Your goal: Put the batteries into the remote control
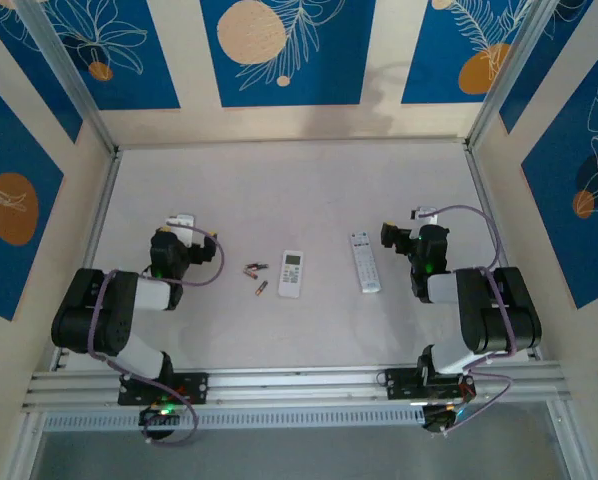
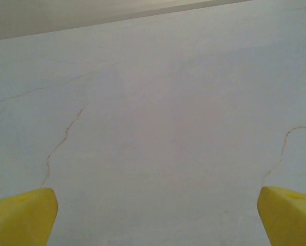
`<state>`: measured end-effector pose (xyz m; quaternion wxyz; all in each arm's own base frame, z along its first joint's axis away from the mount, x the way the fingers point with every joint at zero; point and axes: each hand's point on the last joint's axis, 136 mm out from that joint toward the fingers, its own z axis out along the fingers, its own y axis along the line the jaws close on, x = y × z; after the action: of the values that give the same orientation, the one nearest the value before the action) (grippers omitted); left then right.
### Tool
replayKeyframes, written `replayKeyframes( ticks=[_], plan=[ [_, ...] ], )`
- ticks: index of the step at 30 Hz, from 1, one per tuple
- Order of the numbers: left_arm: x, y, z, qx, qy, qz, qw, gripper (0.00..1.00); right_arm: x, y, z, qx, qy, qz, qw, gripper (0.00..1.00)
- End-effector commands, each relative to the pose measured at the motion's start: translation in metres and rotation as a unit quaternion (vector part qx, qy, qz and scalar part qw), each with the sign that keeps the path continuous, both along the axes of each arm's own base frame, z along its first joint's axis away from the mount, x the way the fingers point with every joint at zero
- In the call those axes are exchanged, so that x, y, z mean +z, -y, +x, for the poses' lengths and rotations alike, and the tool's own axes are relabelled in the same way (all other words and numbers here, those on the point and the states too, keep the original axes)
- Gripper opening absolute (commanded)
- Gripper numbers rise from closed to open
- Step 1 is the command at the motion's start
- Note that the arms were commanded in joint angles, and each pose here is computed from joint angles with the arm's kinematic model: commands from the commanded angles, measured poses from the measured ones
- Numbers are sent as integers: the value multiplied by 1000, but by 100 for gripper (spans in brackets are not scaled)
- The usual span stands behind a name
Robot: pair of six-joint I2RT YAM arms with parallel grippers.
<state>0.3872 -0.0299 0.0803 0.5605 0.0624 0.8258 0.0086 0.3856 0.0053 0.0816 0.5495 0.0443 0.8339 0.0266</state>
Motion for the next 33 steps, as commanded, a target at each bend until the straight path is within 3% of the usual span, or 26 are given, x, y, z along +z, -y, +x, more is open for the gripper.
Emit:
replayKeyframes(
  ticks=[1,17,20,21,23,25,27,31,33],
  plan=[
    [10,0,8,-6,19,-1,1000,100,13,0,10,-7,25,-1,1000,99],
    [11,0,7,-6,21,0,1000,100,14,1,10,-8,27,0,1000,99],
    [26,5,1,-15,42,8,999,100,36,-10,8,26,37,1,999,99],
    [38,1,-2,4,48,20,999,100,48,-9,4,17,23,-1,1000,99],
    [68,3,-11,33,51,42,997,100,75,8,-3,-66,-18,68,995,99],
    [99,17,-20,49,48,-18,997,100,88,6,-18,-109,-80,172,976,99],
    [116,44,-30,38,17,-87,995,100,97,-24,-26,-61,-133,218,965,99],
    [123,123,-59,-38,-90,-100,990,99,97,-69,-50,9,-206,226,952,99],
    [110,169,-79,-88,-171,-92,977,99,93,-84,-63,37,-228,224,947,99]
  ],
)
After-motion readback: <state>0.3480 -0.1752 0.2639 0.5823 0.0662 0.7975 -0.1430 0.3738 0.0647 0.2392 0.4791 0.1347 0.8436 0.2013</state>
